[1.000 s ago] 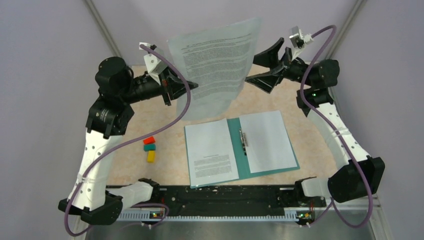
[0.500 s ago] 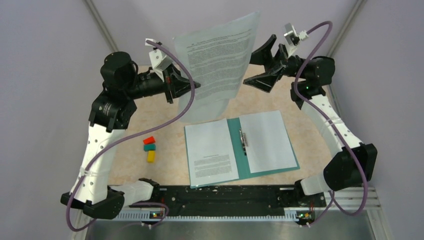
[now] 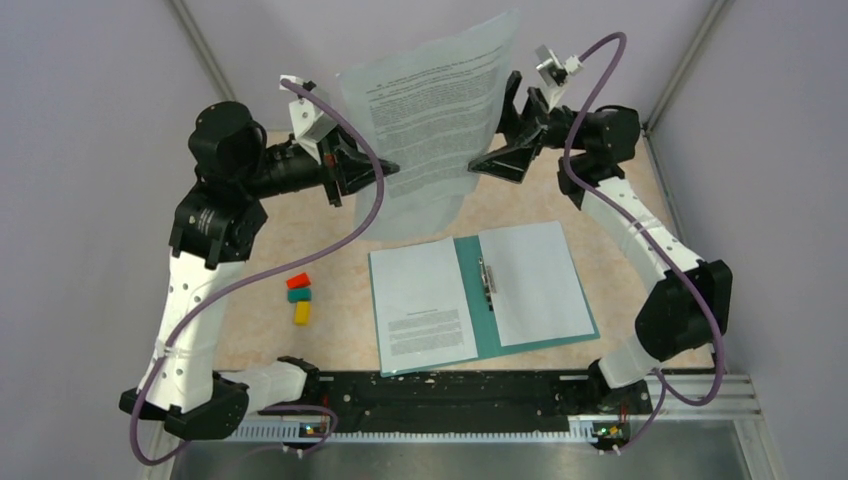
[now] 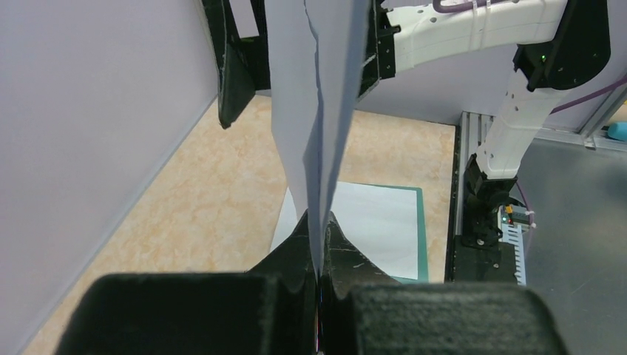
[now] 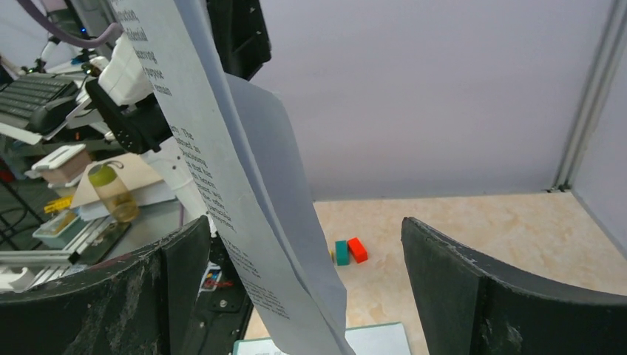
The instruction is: Put the files into the folder
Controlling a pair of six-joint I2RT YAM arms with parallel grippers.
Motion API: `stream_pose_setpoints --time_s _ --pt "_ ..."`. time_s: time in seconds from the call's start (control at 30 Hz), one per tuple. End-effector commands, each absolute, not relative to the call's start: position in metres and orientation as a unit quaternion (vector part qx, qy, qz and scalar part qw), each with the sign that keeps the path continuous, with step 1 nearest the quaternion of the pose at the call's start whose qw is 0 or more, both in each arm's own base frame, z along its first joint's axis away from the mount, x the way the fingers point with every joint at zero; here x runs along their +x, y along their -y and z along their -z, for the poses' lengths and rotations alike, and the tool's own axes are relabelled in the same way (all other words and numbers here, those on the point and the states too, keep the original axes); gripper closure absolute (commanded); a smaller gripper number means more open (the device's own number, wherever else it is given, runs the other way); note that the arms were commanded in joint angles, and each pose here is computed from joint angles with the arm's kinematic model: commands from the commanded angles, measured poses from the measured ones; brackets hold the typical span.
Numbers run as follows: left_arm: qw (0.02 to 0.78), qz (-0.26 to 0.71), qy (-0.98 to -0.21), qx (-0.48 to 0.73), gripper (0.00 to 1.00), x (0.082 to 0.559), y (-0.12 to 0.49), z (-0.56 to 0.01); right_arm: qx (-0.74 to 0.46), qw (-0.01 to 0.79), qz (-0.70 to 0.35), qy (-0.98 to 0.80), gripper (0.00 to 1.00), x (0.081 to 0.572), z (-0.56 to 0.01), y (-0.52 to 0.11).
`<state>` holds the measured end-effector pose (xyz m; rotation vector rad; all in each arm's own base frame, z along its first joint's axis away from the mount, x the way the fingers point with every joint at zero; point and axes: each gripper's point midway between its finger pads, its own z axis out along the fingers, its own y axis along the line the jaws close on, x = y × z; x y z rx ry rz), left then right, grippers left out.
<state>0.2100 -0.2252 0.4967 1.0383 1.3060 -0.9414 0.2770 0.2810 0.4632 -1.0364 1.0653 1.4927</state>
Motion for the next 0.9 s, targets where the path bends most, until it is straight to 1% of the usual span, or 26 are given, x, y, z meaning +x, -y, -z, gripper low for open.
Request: stream_pose_setpoints --time_s 0.0,0.03,0.1,0.2,0.33,0.4,0.53,0.6,0.7,0.87 --pt "0.611 0.388 -0.523 0.451 1.0 0.204 0.223 -0.523 -0.481 0.497 -0.61 -0.386 0.03 0.246 -0.482 -0.282" --pt "0.614 0.385 -0.524 0.447 1.0 0.206 0.223 -0.524 -0.484 0.495 -0.612 -0.382 0.05 0.242 -0.483 -0.28" --pt "0.617 0.384 -0.526 0.441 1.0 0.21 0.223 -0.525 -0.487 0.492 -0.615 -0.378 0.13 0.238 -0.483 -0.279" --pt "0.619 0.381 -0.533 0.434 1.0 0.217 0.223 -0.525 -0.488 0.49 -0.617 -0.376 0.33 0.235 -0.484 -0.278" --pt "0.628 0.371 -0.541 0.418 1.0 0.226 0.222 -0.526 -0.484 0.49 -0.613 -0.386 0.65 0.237 -0.484 -0.279" --pt "0.63 0.371 -0.543 0.413 1.0 0.23 0.221 -0.527 -0.473 0.496 -0.608 -0.402 0.78 0.244 -0.483 -0.28" --pt "0.633 0.366 -0.549 0.405 1.0 0.237 0.221 -0.526 -0.435 0.548 -0.557 -0.447 0.99 0.275 -0.481 -0.282" --pt "0.641 0.358 -0.553 0.394 1.0 0.245 0.22 -0.524 -0.411 0.575 -0.524 -0.475 1.0 0.29 -0.479 -0.28" --pt "0.662 0.341 -0.562 0.361 1.0 0.269 0.219 -0.517 -0.38 0.607 -0.48 -0.507 1.0 0.31 -0.474 -0.274" --pt "0.692 0.313 -0.56 0.331 1.0 0.314 0.222 -0.484 -0.353 0.649 -0.442 -0.509 1.0 0.335 -0.455 -0.27"
